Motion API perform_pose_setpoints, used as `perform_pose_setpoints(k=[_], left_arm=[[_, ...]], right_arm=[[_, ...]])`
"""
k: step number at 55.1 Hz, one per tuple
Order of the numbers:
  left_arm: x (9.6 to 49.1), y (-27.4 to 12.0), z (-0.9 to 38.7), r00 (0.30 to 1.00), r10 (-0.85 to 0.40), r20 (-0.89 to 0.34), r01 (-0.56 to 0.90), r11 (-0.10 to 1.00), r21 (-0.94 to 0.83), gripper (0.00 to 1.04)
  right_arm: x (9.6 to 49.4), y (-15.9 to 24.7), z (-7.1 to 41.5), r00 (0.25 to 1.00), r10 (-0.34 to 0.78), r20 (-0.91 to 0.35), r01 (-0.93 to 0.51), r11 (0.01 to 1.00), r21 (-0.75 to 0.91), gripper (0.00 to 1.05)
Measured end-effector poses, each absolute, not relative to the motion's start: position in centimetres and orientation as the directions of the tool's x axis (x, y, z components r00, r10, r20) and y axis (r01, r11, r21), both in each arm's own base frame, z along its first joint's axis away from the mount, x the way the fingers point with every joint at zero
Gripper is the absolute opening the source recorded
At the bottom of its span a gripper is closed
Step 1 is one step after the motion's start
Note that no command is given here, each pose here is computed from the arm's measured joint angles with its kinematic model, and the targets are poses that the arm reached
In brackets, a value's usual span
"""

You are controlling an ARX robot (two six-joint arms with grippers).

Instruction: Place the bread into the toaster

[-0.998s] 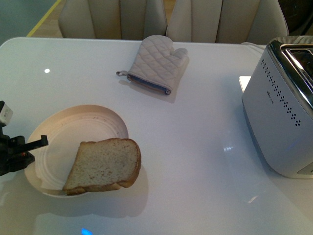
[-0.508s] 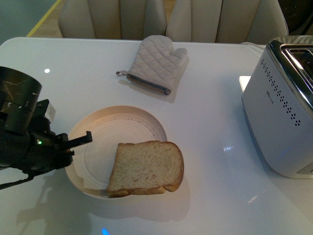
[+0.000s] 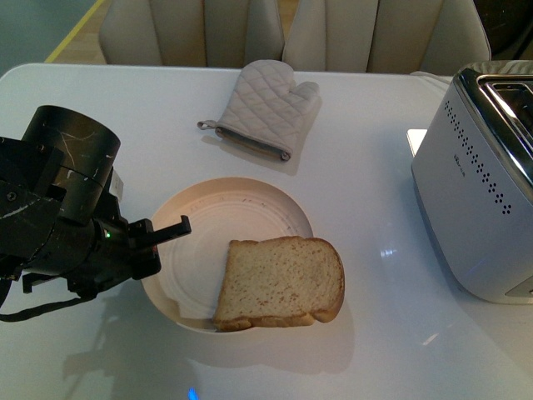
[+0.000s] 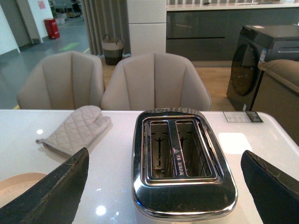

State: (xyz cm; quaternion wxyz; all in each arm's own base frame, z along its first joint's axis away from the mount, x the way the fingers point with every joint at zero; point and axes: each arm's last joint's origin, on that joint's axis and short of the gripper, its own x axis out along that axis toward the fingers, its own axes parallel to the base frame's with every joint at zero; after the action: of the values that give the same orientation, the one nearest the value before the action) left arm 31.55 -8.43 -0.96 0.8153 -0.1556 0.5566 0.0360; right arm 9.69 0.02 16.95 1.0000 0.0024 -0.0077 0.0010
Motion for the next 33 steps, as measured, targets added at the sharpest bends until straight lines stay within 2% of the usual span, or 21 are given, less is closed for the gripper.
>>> perform_pose_setpoints(k=[11,22,29,33], left_arm=[[31.3,-8.0,0.7,0.442,-0.103,-0.891,-0.232,0.946,-0.225,0.5],[30.9,-6.2,5.8,0.587,-0.093,-0.804,-0.231,0.933,-0.277,0.8],[29.4,-4.4,9.2,0.672,-0.068,-0.737,-0.232,0.926,-0.297,0.98],[28.0,-3.3,11.4,0.724,-0.042,-0.689,-0.231,0.925,-0.3,0.97]], right_arm=[[9.7,0.0,17.0,1.0,0.002,0.015,-0.002,1.0,0.005,0.96],[9.7,0.0,17.0,1.0,0.002,0.015,-0.002,1.0,0.005,0.96],[9.7,0.0,17.0,1.0,0.002,0.015,-0.002,1.0,0.005,0.96],[9.7,0.0,17.0,1.0,0.002,0.015,-0.002,1.0,0.005,0.96]])
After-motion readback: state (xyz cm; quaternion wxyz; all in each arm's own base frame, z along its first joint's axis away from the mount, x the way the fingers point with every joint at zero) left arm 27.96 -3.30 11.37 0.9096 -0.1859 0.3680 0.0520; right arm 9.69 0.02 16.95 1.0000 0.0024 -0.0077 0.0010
